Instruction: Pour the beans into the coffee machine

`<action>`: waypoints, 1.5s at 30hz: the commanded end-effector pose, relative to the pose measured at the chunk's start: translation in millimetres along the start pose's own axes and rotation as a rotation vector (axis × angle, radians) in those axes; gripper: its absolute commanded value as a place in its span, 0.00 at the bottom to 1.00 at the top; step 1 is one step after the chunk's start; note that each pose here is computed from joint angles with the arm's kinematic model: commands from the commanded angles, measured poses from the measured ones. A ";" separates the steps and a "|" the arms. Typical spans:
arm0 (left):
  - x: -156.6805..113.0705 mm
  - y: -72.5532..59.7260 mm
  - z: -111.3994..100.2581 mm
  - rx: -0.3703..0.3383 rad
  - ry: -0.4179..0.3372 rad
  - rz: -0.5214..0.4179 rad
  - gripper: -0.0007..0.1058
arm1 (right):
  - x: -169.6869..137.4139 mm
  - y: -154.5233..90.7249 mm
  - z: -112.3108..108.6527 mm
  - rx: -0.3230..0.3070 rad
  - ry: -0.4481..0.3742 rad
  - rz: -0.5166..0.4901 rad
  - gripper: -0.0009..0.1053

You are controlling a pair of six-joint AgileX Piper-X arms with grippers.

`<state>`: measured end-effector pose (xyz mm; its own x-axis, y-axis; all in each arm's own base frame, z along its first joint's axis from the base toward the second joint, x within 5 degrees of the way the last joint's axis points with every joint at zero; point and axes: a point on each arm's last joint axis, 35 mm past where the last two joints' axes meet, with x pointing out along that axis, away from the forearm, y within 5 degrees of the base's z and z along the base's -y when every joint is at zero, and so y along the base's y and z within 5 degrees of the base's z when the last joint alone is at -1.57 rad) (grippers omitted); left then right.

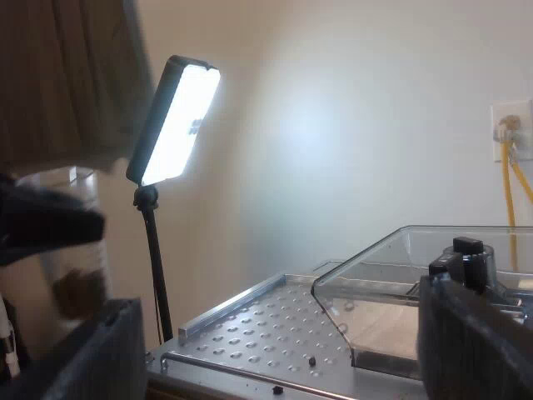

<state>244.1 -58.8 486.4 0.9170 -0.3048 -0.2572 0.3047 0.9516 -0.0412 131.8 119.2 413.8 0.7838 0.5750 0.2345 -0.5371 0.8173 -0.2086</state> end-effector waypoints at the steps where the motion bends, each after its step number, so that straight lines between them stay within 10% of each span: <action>1: 8.5 -7.3 11.1 0.005 -0.006 -0.015 0.37 | -1.5 -1.4 7.5 0.004 -0.038 0.001 0.65; 13: 53.7 -44.1 41.7 0.041 0.003 -0.073 0.37 | -1.5 -1.3 7.3 0.003 -0.036 0.002 0.65; 45: 156.9 -69.2 60.3 0.053 0.034 -0.103 0.37 | -1.4 -1.1 6.5 0.003 -0.029 0.004 0.65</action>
<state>383.6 -170.1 504.0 0.8677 -0.3963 -0.3001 0.4096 0.9120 -0.0200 131.8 119.2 413.8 0.7838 0.5750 0.2345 -0.5371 0.8173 -0.2086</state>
